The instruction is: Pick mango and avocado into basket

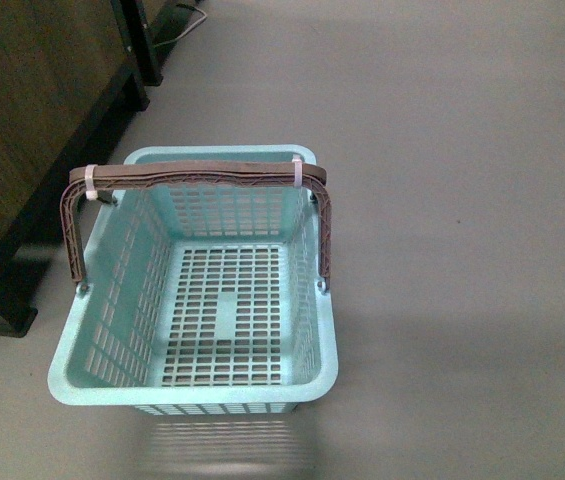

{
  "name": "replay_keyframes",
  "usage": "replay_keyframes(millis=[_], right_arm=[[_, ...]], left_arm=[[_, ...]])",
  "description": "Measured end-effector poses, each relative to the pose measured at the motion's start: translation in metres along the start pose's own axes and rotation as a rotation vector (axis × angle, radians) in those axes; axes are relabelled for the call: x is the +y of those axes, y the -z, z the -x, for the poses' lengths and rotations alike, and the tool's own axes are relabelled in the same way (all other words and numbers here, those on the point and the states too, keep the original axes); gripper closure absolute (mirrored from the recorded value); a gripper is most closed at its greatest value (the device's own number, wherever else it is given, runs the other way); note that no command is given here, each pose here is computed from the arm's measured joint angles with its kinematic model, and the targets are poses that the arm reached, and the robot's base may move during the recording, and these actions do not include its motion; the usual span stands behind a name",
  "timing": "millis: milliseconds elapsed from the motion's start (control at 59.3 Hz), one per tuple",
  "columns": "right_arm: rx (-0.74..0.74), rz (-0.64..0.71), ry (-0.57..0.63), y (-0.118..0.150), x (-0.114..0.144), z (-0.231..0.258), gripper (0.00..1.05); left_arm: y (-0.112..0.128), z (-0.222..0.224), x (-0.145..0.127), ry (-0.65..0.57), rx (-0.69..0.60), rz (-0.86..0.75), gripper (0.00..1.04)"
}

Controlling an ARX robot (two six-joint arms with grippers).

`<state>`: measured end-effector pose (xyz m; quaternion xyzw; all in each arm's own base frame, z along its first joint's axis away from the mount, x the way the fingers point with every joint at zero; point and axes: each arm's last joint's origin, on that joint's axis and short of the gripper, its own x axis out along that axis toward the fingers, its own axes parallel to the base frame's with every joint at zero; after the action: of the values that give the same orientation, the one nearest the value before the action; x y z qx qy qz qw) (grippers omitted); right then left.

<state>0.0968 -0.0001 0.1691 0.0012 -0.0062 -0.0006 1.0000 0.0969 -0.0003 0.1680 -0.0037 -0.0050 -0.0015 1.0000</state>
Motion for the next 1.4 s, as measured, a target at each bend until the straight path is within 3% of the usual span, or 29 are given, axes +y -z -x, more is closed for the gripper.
replay_keyframes(millis=[506, 573, 641, 809, 911, 1214, 1400], right_arm=[[0.0, 0.0, 0.0, 0.0, 0.0, 0.0, 0.09], [0.0, 0.0, 0.001, 0.0, 0.0, 0.0, 0.09], [0.0, 0.0, -0.001, 0.0, 0.0, 0.0, 0.09], [0.0, 0.0, 0.0, 0.0, 0.0, 0.0, 0.09], [0.0, 0.0, 0.0, 0.0, 0.0, 0.0, 0.09], [0.0, 0.0, 0.0, 0.0, 0.0, 0.0, 0.09], [0.0, 0.0, 0.0, 0.0, 0.0, 0.0, 0.09]], left_arm=[[0.001, 0.0, 0.0, -0.008, 0.008, 0.007, 0.09], [0.001, -0.005, -0.001, -0.096, 0.175, 0.186, 0.09], [-0.002, -0.021, -0.006, -0.136, 0.242, 0.408, 0.09], [-0.001, -0.095, -0.029, -0.196, 0.255, 1.025, 0.09], [0.017, -0.142, -0.046, -0.229, 0.281, 1.236, 0.09], [0.104, -0.24, -0.101, -0.364, 0.402, 1.51, 0.09], [0.14, -0.287, -0.13, -0.334, 0.363, 1.568, 0.09]])
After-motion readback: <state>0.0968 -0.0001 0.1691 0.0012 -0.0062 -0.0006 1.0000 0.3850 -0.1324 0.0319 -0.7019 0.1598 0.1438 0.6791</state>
